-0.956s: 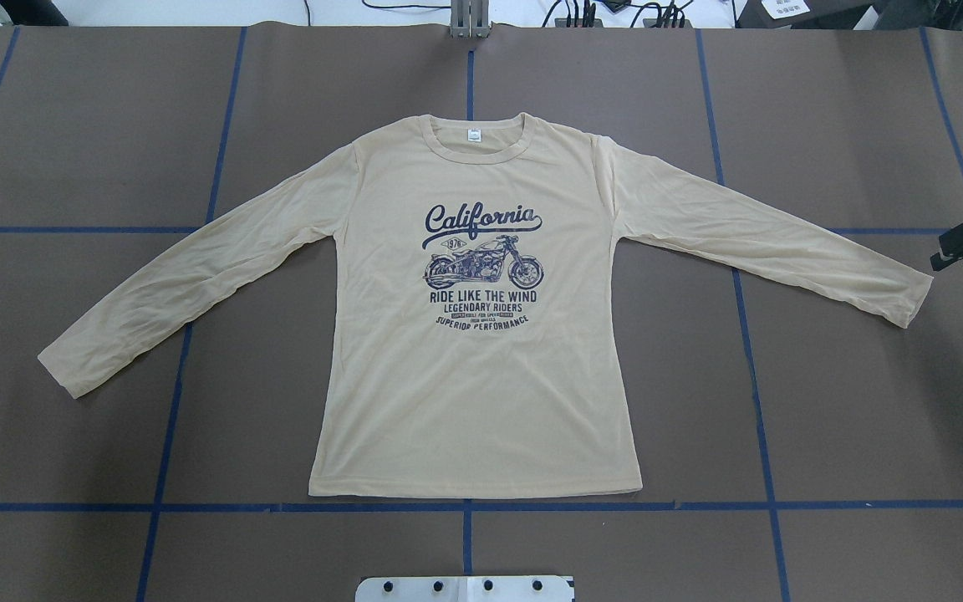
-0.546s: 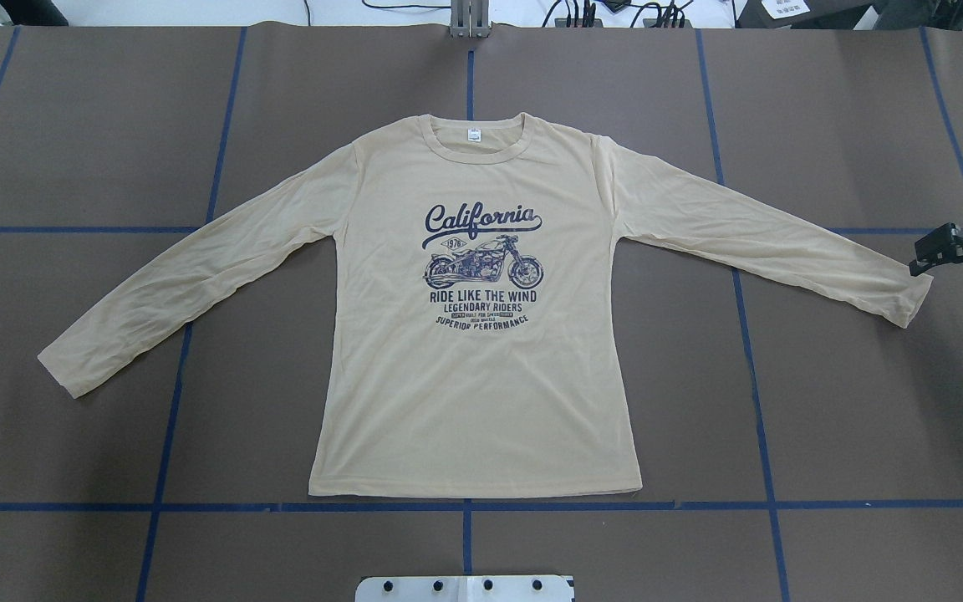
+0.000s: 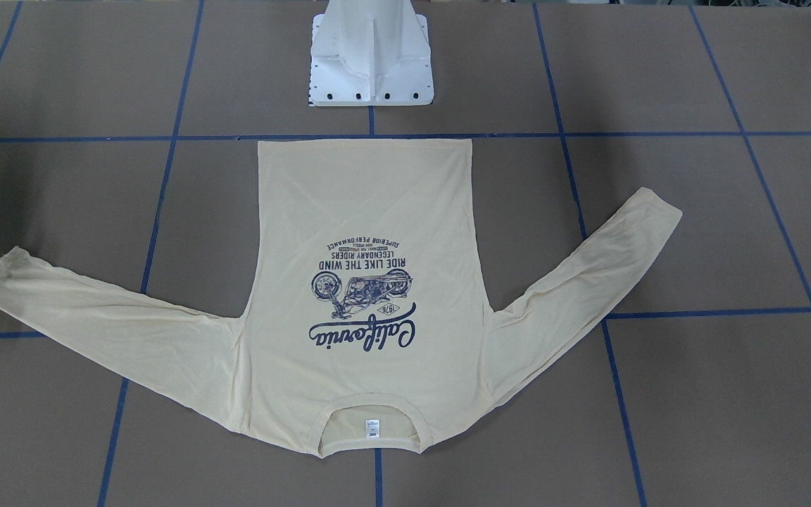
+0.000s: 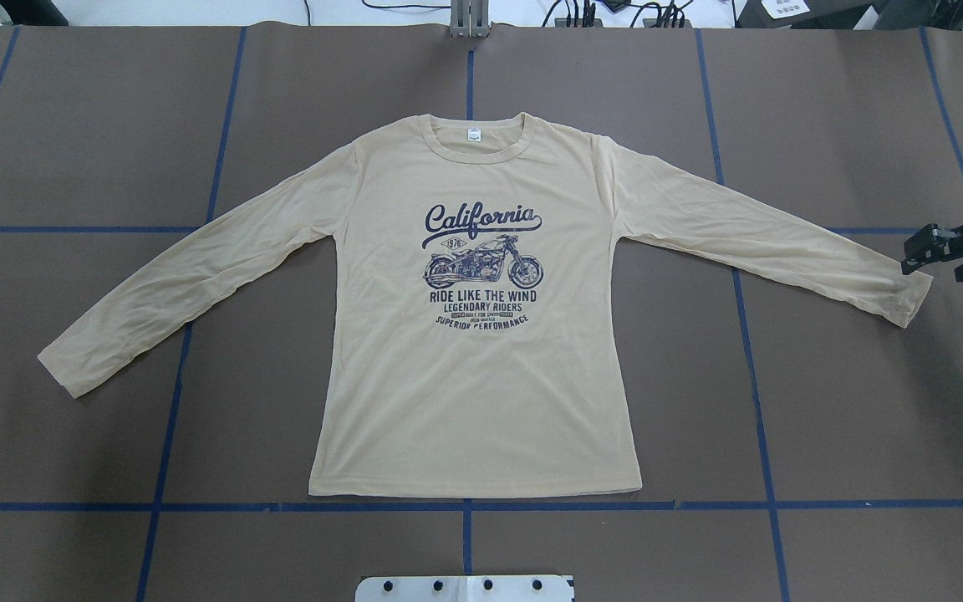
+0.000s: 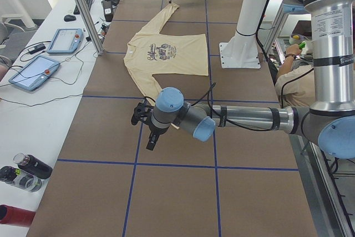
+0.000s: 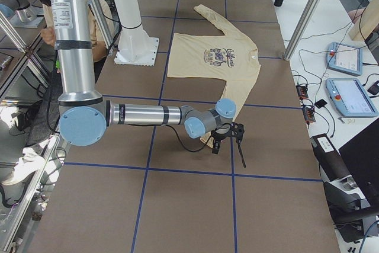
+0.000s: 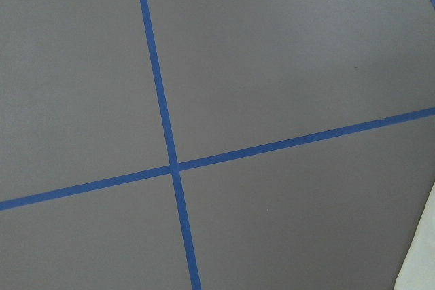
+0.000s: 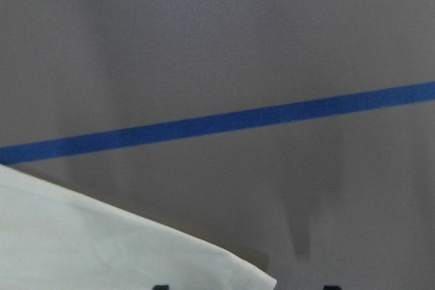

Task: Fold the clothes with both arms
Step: 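Move the right gripper to the sleeve cuff nearest it and grasp it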

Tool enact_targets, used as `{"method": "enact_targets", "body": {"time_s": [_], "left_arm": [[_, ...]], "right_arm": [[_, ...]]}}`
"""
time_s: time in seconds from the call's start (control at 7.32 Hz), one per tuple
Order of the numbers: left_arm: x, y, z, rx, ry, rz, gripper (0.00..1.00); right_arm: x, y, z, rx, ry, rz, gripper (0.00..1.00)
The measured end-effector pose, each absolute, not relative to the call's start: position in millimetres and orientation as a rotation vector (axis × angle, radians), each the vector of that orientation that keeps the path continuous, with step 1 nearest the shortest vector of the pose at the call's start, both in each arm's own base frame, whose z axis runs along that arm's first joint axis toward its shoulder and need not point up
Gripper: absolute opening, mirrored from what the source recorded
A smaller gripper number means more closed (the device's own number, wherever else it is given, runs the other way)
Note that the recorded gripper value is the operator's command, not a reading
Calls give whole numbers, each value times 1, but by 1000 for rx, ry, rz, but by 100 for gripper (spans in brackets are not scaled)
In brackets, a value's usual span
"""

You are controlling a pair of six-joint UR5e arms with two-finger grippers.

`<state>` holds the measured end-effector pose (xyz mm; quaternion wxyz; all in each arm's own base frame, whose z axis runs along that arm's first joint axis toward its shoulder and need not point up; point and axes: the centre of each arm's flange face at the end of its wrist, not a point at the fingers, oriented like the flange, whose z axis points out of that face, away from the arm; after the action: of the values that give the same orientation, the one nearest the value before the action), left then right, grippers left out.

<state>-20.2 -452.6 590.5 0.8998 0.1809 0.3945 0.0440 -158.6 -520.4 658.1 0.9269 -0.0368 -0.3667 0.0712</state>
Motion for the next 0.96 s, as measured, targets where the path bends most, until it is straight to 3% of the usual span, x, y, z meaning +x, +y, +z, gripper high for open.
{"method": "enact_targets", "body": {"time_s": [0.41,0.55,0.82,0.96], "left_arm": [[-20,-452,588,378,821,94,100],[-20,-452,587,379,823,95,100],[-20,-452,587,379,825,96,100],[-20,-452,586,380,825,95,100]], "right_arm": [[-159,-519,671,-96,-740,146,67],[-159,-519,673,-99,-739,148,56],[-160,-519,674,-104,-737,153,6],[-161,-519,674,-106,-737,154,0]]}}
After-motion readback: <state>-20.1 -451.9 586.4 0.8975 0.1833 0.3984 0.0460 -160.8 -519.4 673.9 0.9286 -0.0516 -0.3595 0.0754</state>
